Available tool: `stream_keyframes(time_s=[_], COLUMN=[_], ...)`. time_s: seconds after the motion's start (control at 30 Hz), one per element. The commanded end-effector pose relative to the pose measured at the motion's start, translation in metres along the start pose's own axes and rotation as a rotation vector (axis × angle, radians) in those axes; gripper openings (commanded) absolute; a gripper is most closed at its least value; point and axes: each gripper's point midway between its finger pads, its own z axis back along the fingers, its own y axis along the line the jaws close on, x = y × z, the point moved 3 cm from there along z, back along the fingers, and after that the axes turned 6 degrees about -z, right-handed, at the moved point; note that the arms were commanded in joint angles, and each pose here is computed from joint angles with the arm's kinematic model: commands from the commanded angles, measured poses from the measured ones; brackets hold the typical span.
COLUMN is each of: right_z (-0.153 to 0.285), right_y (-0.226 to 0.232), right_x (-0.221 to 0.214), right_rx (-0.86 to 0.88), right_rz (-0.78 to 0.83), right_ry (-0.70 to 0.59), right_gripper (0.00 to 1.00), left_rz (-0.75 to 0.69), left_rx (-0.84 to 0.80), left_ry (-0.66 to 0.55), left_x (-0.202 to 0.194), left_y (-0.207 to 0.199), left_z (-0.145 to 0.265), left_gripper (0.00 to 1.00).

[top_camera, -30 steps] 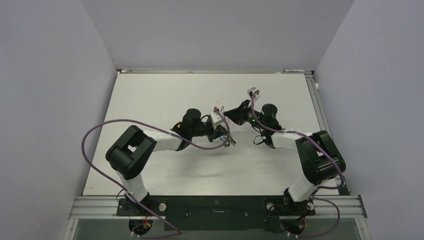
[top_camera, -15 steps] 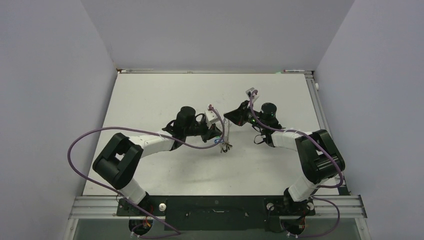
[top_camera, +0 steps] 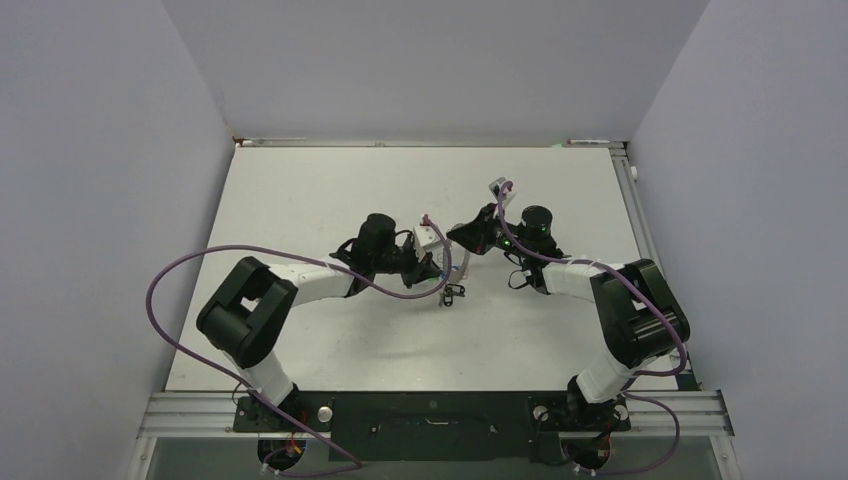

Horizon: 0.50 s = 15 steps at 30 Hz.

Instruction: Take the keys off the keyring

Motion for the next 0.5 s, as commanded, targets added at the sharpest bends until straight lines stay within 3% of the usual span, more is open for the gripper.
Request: stream_keyframes(time_s=[0.0, 0.33, 0.47], right_z=[-0.003, -0.0042, -0.0043], right_y=[0.009, 0.0094, 0.0073], right_x=[0.0299, 0.032, 0.0311], right_rx=[0.028, 0.026, 0.019], right_rz=[0.074, 0.072, 0.077], right_ry=[-0.084, -0.088, -0.072], right_gripper=[0.05, 0.05, 0.05], left_rz=[-0.032, -0.05, -0.028], left_rx=[-0.059, -0.054, -0.052], left_ry=[-0.008, -0.014, 0.01], left_x=[0.004, 0.0035, 0.0083], left_y=[-0.0044, -0.0003, 0.0008], left_z=[-0.0071, -0.0118, -0.0025], left_gripper=[0.06, 0.09, 0.0])
